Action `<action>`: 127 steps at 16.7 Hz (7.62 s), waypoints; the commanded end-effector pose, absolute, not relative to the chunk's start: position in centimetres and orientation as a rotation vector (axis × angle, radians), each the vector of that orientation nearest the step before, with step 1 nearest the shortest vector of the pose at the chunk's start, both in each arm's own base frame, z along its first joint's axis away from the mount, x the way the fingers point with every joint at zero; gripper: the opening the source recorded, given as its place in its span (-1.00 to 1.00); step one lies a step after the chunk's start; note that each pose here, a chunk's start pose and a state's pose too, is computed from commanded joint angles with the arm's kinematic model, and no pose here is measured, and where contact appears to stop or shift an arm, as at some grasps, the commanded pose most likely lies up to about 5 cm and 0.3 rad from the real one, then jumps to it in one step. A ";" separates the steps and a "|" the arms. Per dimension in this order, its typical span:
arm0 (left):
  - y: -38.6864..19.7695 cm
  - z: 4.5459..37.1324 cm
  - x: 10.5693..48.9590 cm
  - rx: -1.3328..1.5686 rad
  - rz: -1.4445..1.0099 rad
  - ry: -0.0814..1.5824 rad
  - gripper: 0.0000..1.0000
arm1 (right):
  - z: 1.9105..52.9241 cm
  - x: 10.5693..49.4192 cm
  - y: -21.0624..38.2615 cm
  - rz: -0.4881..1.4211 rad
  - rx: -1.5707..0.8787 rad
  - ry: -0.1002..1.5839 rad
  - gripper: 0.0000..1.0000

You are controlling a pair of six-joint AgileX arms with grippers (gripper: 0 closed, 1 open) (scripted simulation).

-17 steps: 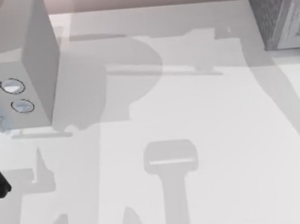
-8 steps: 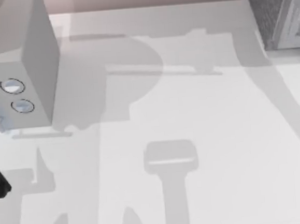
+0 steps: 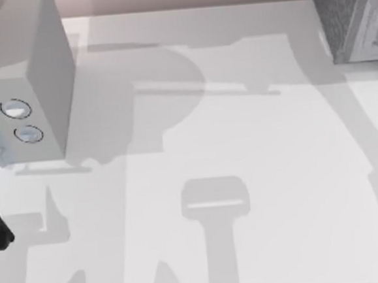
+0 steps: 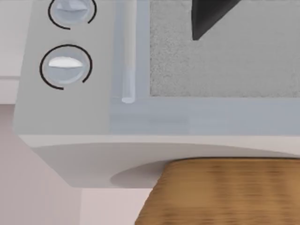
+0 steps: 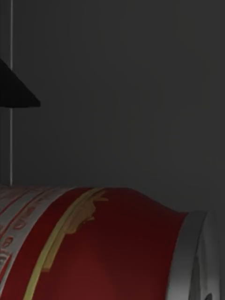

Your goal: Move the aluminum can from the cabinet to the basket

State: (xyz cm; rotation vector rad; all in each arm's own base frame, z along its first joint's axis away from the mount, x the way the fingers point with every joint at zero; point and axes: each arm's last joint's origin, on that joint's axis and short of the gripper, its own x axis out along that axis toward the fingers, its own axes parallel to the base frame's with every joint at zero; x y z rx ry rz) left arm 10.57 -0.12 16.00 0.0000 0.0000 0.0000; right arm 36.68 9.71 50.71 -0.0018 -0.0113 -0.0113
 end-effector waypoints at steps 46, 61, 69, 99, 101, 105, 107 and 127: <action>-0.1 16.0 10.6 0.000 0.000 0.000 1.00 | 56.3 18.3 9.3 -0.011 0.004 -0.018 -1.00; -0.1 16.0 10.6 0.000 0.000 0.000 1.00 | 33.6 12.1 1.9 -0.009 -0.018 0.060 -1.00; -0.1 16.0 10.6 0.000 0.000 0.000 1.00 | 17.9 10.5 0.1 -0.002 -0.001 0.024 -1.00; -0.1 16.0 10.6 0.000 0.000 0.000 1.00 | 22.3 33.7 20.7 0.001 -0.006 0.010 -1.00; -0.1 16.0 10.6 0.000 0.000 0.000 1.00 | 18.9 35.3 24.8 0.002 -0.005 0.010 -1.00; -0.1 16.0 10.6 0.000 0.000 0.000 1.00 | 11.4 35.9 31.4 0.002 -0.003 0.011 -1.00; -0.1 16.0 10.6 0.000 0.000 0.000 1.00 | 8.0 35.5 33.6 0.003 -0.003 0.012 -1.00; -0.1 16.0 10.6 0.000 0.000 0.000 1.00 | 2.9 36.8 36.1 0.002 0.007 0.006 -1.00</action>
